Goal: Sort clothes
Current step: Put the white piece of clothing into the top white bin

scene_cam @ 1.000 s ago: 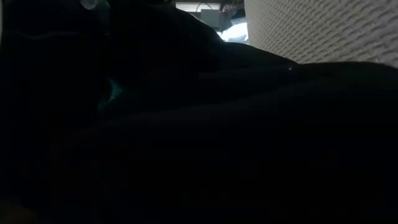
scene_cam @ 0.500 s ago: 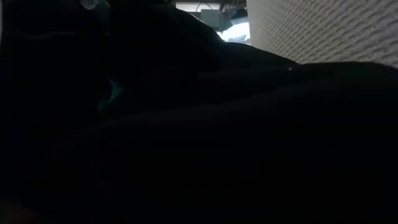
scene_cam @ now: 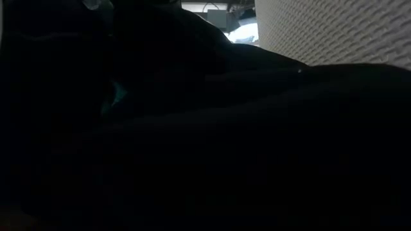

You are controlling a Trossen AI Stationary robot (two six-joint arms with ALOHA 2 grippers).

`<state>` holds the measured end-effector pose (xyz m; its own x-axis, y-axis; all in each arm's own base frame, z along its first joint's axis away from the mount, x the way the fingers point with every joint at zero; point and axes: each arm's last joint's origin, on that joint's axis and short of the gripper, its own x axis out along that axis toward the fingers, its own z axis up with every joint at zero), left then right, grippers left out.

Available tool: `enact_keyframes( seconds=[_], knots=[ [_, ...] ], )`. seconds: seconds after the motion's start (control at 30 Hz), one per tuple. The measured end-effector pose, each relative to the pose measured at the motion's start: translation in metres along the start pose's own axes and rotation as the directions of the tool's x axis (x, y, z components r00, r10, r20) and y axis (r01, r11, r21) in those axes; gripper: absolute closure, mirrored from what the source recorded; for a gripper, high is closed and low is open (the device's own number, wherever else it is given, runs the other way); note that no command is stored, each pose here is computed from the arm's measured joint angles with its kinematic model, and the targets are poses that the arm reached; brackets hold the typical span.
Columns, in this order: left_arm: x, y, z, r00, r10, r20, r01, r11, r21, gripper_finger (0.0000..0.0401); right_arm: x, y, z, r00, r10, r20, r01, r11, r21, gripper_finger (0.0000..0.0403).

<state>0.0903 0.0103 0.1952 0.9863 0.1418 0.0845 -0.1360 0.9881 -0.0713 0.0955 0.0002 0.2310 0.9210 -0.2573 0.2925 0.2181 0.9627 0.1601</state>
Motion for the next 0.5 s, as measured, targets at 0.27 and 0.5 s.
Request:
enact_keyframes(
  seconds=[0.27,0.5],
  knots=[
    [0.0,0.0,0.006,0.998,0.009,0.06,-0.012,0.999,0.043,0.0397,0.042,0.017,0.02,0.992,-0.017,-0.121,0.011,0.998,-0.055,0.0377],
    [-0.001,0.0,0.011,0.994,0.006,0.105,-0.011,0.999,0.043,0.0397,0.108,0.044,0.043,0.976,0.004,-0.219,-0.03,0.993,-0.113,0.0377]
  ],
)
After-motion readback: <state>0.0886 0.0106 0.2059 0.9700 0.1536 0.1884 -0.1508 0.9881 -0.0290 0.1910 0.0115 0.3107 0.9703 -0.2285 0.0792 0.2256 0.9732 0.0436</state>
